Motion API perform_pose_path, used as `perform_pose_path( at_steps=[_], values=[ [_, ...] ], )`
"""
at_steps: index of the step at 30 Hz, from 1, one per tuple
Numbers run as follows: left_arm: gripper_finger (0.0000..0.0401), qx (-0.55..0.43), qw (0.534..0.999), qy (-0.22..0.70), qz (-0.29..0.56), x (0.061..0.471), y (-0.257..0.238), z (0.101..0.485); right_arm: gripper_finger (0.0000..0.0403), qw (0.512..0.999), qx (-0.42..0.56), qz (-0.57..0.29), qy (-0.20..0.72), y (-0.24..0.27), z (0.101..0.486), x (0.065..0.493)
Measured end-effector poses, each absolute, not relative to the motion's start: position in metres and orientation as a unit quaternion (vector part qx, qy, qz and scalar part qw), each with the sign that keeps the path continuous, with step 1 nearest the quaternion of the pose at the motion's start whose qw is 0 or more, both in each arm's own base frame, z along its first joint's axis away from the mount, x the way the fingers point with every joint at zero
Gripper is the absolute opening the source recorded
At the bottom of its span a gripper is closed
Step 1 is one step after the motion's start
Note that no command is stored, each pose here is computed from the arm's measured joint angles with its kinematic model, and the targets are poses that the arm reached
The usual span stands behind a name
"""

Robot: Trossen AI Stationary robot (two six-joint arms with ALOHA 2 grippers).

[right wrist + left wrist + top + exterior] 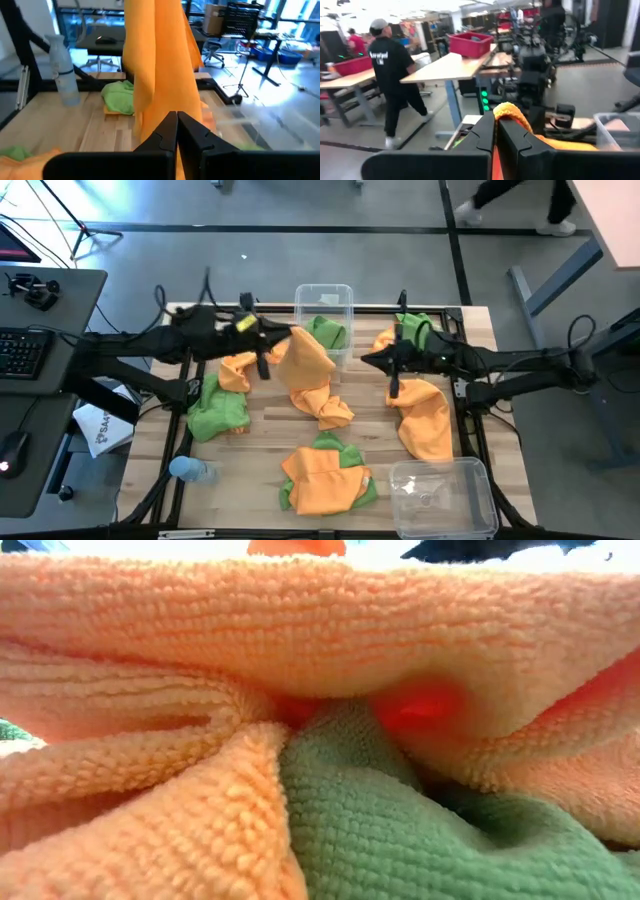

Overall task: Sort microfiber towel by color & place in baskets
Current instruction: Put the orange microfiber towel into the bottom transparent bin

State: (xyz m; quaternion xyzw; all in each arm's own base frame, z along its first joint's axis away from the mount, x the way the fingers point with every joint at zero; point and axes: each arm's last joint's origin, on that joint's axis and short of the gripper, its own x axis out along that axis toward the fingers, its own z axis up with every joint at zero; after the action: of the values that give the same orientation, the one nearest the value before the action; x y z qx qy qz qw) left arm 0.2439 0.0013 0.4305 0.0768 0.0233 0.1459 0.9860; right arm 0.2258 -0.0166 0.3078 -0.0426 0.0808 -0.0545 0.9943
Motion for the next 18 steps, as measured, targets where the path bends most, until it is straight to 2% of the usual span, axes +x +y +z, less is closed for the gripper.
perform_pose_path(
  at_steps=[4,10,18],
  values=[
    [0.0000,0.071,0.988,0.031,0.130,0.263,-0.006,0.420,0.0041,0.994,-0.061,-0.040,0.082,-0.012,0.332,0.250],
    [0.0000,0.055,0.992,0.011,0.117,0.284,-0.016,0.413,0.0110,0.992,-0.069,-0.026,0.107,-0.006,0.366,0.276],
    [0.0000,0.042,0.993,0.011,0.113,0.305,-0.020,0.400,0.0174,0.991,-0.084,-0.014,0.108,-0.001,0.383,0.298]
  ],
)
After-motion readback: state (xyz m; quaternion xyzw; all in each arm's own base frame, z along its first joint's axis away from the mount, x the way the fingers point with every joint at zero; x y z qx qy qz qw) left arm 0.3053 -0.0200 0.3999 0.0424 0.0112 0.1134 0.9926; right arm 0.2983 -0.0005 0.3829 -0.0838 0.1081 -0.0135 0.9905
